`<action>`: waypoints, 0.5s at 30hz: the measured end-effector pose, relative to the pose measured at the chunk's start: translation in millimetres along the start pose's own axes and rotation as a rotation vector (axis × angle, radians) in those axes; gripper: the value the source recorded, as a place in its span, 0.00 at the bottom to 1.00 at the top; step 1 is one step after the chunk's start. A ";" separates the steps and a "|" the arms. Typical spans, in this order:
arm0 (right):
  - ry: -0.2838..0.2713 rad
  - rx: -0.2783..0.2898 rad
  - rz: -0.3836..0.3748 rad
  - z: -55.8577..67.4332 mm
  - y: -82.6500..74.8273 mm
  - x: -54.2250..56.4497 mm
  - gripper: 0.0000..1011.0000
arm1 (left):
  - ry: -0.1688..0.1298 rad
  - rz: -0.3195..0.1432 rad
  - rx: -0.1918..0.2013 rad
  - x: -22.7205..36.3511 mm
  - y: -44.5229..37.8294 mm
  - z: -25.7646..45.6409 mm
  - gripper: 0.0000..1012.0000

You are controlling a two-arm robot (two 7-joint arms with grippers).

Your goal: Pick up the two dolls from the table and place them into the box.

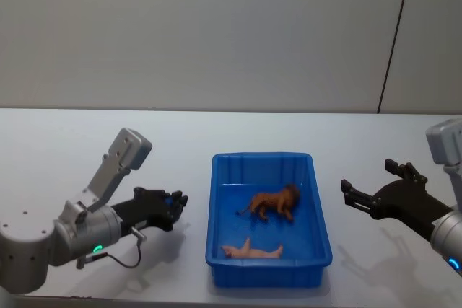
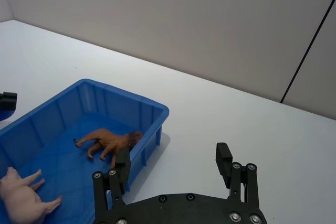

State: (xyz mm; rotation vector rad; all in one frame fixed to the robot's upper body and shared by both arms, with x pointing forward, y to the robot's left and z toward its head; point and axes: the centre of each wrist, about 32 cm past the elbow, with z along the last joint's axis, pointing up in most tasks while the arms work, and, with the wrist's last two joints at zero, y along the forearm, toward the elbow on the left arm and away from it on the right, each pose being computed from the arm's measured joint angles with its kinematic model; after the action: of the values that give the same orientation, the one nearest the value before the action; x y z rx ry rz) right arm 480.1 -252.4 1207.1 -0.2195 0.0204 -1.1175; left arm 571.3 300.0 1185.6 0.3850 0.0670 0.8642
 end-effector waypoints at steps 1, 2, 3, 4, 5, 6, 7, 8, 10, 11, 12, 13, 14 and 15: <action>0.000 0.000 0.000 0.0 0.0 0.0 0.99 | -0.007 0.004 -0.001 0.4 0.7 2.6 0.08; 0.000 0.000 0.000 0.0 0.0 0.0 0.99 | -0.012 0.007 -0.002 0.7 1.2 4.7 0.08; 0.000 0.000 0.000 0.0 0.0 0.0 0.99 | -0.019 0.010 -0.003 1.1 1.5 7.0 0.08; 0.000 0.000 0.000 0.0 0.0 0.0 0.99 | -0.032 0.015 -0.009 2.0 2.1 12.5 0.07; 0.000 0.000 0.000 0.0 0.0 0.0 0.99 | -0.038 0.017 -0.010 2.4 2.2 14.4 0.07; 0.000 0.000 0.000 0.0 0.0 0.0 0.99 | -0.049 0.021 -0.013 3.4 2.1 18.6 0.06; 0.000 0.000 0.000 0.0 0.0 0.0 0.99 | -0.049 0.021 -0.013 3.4 2.1 18.6 0.06; 0.000 0.000 0.000 0.0 0.0 0.0 0.99 | -0.058 0.023 -0.017 4.2 1.4 22.3 0.06; 0.000 0.000 0.000 0.0 0.0 0.0 0.99 | -0.068 0.023 -0.024 5.2 0.2 26.8 0.05; 0.000 0.000 0.000 0.0 0.0 0.0 0.99 | -0.077 0.021 -0.033 6.4 -1.4 30.4 0.05; 0.000 0.000 0.000 0.0 0.0 0.0 0.99 | -0.082 0.019 -0.039 7.3 -2.4 32.8 0.05; 0.000 0.000 0.000 0.0 0.0 0.0 0.99 | -0.086 0.013 -0.046 8.0 -5.2 34.8 0.05; 0.000 0.000 0.000 0.0 0.0 0.0 0.99 | -0.091 0.007 -0.053 8.4 -6.6 35.9 0.05; 0.000 0.000 0.000 0.0 0.0 0.0 0.99 | -0.094 0.003 -0.058 8.9 -8.2 37.2 0.05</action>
State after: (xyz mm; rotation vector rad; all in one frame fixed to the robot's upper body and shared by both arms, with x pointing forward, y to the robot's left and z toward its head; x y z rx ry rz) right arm 480.0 -252.4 1207.1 -0.2194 0.0204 -1.1176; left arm 591.0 290.6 1218.1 0.3707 -0.0455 0.8482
